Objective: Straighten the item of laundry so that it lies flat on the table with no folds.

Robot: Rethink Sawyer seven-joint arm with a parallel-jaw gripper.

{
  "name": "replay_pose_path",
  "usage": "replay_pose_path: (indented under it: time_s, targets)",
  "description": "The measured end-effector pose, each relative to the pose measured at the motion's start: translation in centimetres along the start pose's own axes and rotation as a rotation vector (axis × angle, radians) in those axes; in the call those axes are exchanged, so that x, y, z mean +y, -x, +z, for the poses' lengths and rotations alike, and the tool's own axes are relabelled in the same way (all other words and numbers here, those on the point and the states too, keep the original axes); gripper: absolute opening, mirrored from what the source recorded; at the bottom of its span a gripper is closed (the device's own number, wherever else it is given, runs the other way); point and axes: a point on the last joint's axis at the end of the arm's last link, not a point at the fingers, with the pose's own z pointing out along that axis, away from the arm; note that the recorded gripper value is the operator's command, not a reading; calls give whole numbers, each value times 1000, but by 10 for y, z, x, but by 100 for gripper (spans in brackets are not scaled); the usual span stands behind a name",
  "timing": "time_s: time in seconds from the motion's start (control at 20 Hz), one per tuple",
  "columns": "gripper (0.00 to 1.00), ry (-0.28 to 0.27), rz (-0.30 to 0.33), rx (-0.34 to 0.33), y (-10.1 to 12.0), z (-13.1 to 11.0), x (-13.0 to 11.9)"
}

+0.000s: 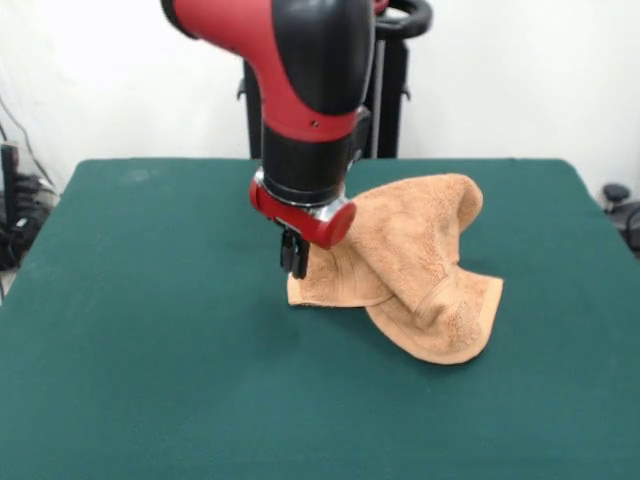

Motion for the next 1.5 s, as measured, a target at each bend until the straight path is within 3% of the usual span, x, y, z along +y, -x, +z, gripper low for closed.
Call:
replay_pose_path:
  time_s: [0.15,0.2,0.75,1.5]
  targets:
    - [0,22,22,41,-3,12,-4]
    - [100,49,44,81,-6,21,-6]
    - [100,115,98,143,-8,44,-11]
    - [100,120,100,150,-7,44,-11]
